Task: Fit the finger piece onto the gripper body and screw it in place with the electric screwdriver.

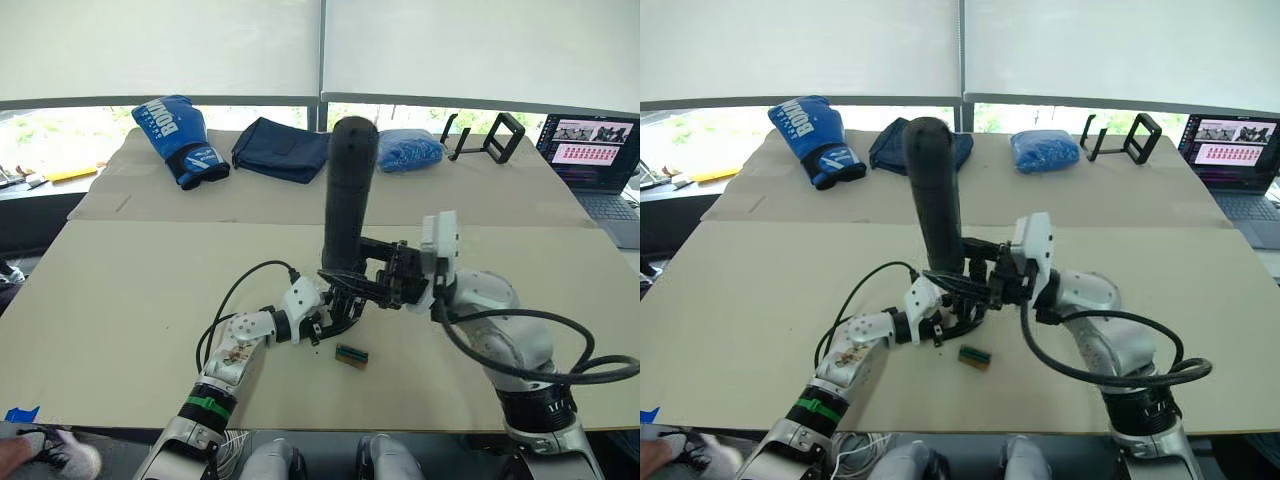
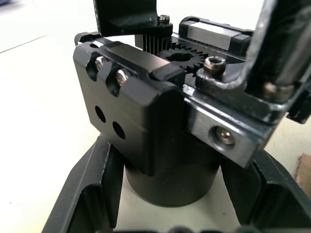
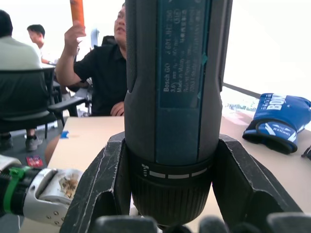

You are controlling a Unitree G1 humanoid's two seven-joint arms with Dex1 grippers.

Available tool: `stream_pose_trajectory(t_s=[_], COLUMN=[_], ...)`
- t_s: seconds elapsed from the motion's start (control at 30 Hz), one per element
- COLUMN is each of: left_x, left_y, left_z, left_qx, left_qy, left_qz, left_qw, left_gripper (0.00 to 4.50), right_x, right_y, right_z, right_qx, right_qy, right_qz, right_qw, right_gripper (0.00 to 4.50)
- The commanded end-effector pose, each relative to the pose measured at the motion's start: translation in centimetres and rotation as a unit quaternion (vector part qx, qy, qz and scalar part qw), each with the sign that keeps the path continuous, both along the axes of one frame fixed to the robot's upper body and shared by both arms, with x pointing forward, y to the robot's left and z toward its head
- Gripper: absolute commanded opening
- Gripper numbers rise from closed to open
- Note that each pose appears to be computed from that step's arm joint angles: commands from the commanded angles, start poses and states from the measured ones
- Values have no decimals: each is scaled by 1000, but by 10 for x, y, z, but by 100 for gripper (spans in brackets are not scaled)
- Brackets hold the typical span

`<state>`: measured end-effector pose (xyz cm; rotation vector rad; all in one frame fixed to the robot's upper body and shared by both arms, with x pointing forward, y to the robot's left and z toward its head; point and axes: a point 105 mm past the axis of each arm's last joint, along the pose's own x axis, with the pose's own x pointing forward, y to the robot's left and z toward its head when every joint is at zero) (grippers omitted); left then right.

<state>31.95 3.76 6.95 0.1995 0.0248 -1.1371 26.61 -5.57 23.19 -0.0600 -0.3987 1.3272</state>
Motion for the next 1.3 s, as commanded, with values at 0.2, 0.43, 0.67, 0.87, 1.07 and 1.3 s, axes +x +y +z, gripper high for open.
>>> stream_pose_trajectory(t_s=[0.2,0.43,0.67,0.87,1.07,1.3], left_x=[2,2,6,1,-21,-46], left_y=[2,2,18,50,100,156], left_z=[-24,-27,-22,-13,9,54], left_qx=[19,1,-3,-14,-40,-62], left_qy=[32,50,44,25,7,-8], left_qz=[19,29,50,66,52,41], left_qw=[999,998,998,997,998,997], left_gripper=[233,340,443,443,443,443], right_x=[-35,-49,-47,-35,-24,-3], right_y=[-9,-20,-47,-91,-134,-187], right_z=[59,79,94,105,104,59], right_qx=[39,50,29,-18,-64,-187], right_qy=[-88,-83,-75,-53,3,192], right_qz=[58,59,11,-65,-134,-238], right_qw=[994,994,997,996,989,934], right_gripper=[191,191,191,191,191,191])
